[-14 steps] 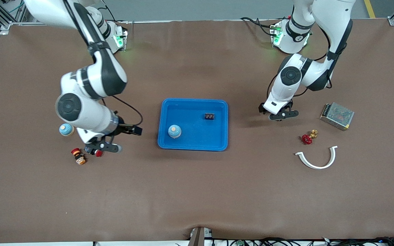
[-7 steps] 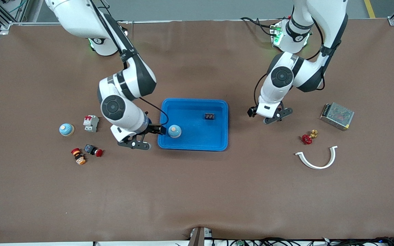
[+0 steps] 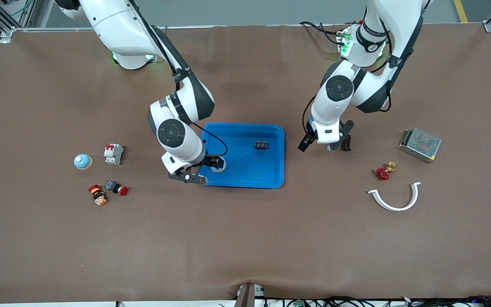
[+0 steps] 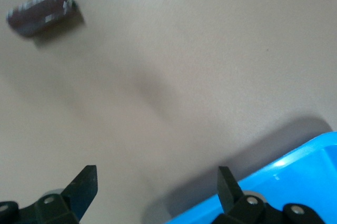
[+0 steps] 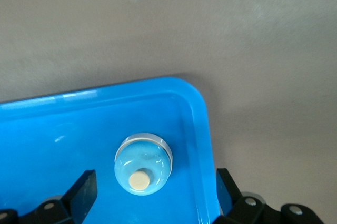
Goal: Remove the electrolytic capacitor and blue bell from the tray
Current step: 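Grasp a bell with the right gripper while the left gripper grasps a capacitor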
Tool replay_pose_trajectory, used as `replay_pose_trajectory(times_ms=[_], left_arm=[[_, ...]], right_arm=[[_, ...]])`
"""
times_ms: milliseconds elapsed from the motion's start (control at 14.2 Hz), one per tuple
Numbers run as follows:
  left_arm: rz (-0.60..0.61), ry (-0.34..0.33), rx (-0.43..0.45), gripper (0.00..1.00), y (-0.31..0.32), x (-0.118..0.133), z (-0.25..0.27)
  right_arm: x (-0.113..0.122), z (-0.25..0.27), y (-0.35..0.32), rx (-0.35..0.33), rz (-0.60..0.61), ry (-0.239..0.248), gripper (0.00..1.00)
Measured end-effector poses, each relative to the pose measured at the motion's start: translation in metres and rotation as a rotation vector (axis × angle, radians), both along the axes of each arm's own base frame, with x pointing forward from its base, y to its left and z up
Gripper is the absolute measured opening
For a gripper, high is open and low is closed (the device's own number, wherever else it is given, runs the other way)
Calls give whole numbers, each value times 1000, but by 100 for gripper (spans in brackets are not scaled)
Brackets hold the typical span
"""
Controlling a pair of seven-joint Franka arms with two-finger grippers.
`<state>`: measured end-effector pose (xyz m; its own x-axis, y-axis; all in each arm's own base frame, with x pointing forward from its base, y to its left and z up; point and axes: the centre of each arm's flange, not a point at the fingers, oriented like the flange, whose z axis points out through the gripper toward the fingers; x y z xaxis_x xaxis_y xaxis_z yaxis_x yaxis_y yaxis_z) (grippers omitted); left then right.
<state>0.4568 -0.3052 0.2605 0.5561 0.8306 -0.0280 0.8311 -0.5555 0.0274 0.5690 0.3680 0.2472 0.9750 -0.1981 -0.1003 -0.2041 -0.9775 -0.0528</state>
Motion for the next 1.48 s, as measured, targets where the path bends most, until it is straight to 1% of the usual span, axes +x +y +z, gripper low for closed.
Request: replay_pose_trajectory(times_ms=[141,353,494,635,776,847,988,1129,1271,1482], left_arm=[[102,-8,-12,100,-11,-1,5],[273,-19,-39,100,-24,11,12],[359,-7,-51,100,-44,13,6],[422,9,-58,100,-68,9,-3],[470,16,-64,100,-87,6,-8],[491,8,-62,100,-93,6,-9],[528,-22,-52,100,-101,11,-11],[549,-32,-49,100,-107,17,-17],[551,-23,-50,100,-115,20,-28],[557,-5,-48,100,-133,17,-45]], right_arm=[[-2,-10,6,1,6,-11,100],[-5,-23,14,2,15,-23,100],[-7,-29,17,1,15,-25,100],[-7,-33,17,0,13,-28,100],[-7,-38,17,1,12,-34,100],[-7,-41,18,1,13,-37,100],[-10,-50,22,-1,19,-39,100],[-13,-57,25,-3,25,-40,100],[-15,-62,28,-3,28,-45,100],[-16,-64,29,-3,31,-45,100]])
